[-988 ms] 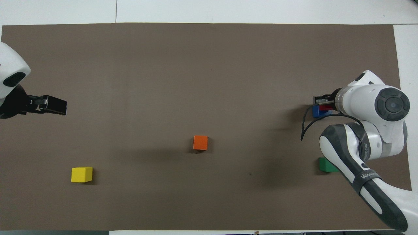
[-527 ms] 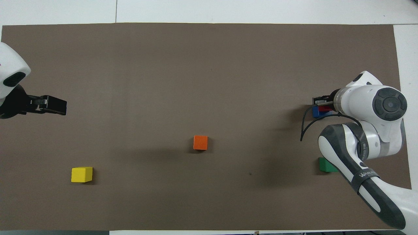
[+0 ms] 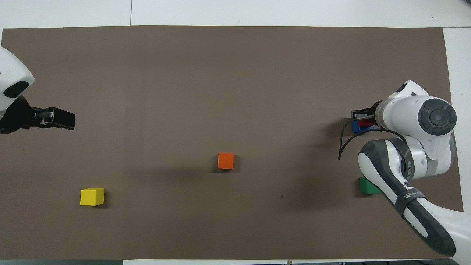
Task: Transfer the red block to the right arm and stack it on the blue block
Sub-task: 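Open the right gripper to release the red cube on the blue cube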
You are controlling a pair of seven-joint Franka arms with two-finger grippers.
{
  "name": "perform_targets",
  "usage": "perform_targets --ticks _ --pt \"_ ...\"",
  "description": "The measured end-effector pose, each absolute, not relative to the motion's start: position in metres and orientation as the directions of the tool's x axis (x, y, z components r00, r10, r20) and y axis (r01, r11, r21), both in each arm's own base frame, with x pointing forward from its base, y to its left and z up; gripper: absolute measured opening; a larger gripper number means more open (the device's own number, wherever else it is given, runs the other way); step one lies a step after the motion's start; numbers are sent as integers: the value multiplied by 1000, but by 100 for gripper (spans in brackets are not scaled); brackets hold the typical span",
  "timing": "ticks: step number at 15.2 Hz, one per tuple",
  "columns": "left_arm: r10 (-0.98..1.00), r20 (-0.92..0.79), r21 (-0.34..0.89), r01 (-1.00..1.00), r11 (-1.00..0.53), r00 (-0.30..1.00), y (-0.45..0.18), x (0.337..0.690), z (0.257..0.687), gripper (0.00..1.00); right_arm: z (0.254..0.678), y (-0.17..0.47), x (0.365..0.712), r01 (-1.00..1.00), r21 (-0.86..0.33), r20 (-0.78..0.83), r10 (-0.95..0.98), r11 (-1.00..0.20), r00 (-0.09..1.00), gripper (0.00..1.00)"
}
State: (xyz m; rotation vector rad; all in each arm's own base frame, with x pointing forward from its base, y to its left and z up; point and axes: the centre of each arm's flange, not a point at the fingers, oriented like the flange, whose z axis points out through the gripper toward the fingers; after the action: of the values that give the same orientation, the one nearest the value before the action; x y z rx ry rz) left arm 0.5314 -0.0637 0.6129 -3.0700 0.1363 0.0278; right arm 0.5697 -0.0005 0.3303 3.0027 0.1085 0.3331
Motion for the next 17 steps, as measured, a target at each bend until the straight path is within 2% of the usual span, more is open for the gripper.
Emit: perform_targets --ticks 17 --pt "-88 -21 -67 -89 -994 996 -64 531 613 100 330 0 557 61 127 204 87 -990 975 57"
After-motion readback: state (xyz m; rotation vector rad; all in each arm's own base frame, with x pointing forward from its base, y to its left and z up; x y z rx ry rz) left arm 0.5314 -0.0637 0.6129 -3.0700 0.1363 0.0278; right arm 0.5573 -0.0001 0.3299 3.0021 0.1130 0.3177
